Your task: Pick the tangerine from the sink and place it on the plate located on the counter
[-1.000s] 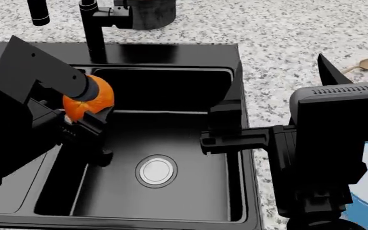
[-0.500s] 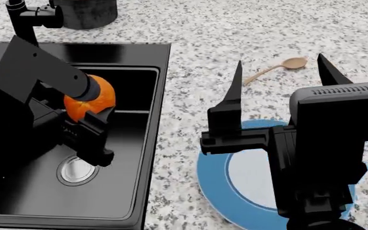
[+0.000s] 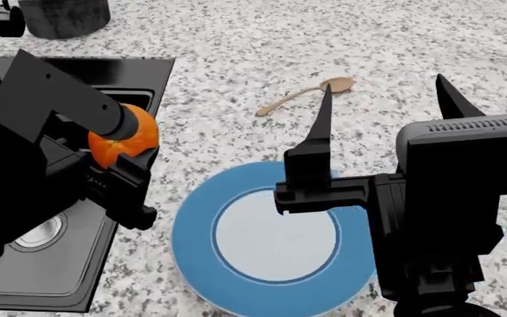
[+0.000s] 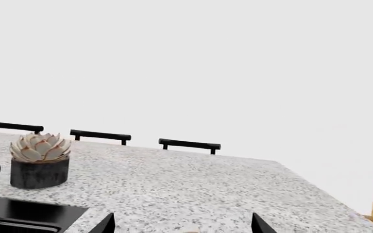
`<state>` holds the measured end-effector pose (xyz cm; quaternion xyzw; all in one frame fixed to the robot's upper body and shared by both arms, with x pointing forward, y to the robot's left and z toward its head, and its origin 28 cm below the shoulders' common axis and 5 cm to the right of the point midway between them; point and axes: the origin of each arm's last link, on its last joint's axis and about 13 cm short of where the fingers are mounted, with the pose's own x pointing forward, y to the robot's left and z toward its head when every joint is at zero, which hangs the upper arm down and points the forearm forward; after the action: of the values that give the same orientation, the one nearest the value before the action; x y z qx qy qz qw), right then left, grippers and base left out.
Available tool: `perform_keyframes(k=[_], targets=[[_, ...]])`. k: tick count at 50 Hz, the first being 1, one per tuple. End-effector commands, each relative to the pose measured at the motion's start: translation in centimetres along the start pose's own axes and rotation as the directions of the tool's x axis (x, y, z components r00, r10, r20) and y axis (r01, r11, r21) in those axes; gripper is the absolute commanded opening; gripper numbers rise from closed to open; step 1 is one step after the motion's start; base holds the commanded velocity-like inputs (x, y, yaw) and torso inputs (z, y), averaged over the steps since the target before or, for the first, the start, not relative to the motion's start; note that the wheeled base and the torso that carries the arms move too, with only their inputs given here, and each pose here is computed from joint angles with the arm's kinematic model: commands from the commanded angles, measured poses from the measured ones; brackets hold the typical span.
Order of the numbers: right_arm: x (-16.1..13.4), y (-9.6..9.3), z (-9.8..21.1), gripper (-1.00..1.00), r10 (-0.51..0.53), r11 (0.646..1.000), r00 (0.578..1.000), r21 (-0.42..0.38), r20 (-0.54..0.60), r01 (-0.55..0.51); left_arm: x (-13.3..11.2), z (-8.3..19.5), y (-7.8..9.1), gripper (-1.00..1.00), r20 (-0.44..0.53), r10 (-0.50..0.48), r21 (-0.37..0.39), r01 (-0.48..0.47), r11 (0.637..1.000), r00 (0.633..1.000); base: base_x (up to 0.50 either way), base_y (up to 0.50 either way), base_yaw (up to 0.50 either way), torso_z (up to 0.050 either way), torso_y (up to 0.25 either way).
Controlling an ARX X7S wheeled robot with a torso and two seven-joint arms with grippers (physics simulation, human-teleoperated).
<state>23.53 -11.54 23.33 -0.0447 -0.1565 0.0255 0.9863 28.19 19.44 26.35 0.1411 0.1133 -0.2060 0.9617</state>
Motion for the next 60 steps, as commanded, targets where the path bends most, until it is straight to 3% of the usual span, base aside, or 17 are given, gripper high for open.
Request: perform_keyframes(k=[1,11,13,21,34,60], targets=[[0.1,0.0,-0.1,1.00,0.001,1.000,1.000,-0.003,-0.007,-0.001,0.2,-0.1,0.0,-1.00,0.006,0.005,-0.022,-0.005,1.000,1.000,-0.06,-0.50,0.00,0.000,0.000],[0.0,-0.1,0.0,1.00,0.002,1.000,1.000,0.009,0.005,-0.002,0.1,0.0,0.0,-1.00,0.004,0.011,-0.044,-0.011,0.999,1.000,-0.01,-0.10,0.00,0.000,0.000],[0.0,-0.1,0.1,1.00,0.002,1.000,1.000,0.009,0.005,-0.002,0.2,0.1,0.1,-1.00,-0.002,0.060,-0.031,-0.060,0.998,0.998,0.00,0.00,0.00,0.000,0.000],[-0.1,-0.2,0.2,1.00,-0.005,1.000,1.000,0.010,0.005,0.005,0.4,0.3,0.3,-1.00,0.021,0.015,-0.048,-0.014,0.999,1.000,0.00,0.00,0.00,0.000,0.000],[0.0,-0.6,0.3,1.00,-0.026,1.000,1.000,0.017,0.003,0.026,4.2,1.2,0.1,-1.00,0.025,-0.130,-0.041,0.131,0.991,0.991,0.00,0.00,0.00,0.000,0.000],[0.3,-1.6,0.1,1.00,-0.101,0.995,0.994,0.010,-0.036,0.102,8.1,-0.1,-2.6,-1.00,0.039,-0.344,-0.076,0.346,0.935,0.938,0.00,0.00,0.00,0.000,0.001]])
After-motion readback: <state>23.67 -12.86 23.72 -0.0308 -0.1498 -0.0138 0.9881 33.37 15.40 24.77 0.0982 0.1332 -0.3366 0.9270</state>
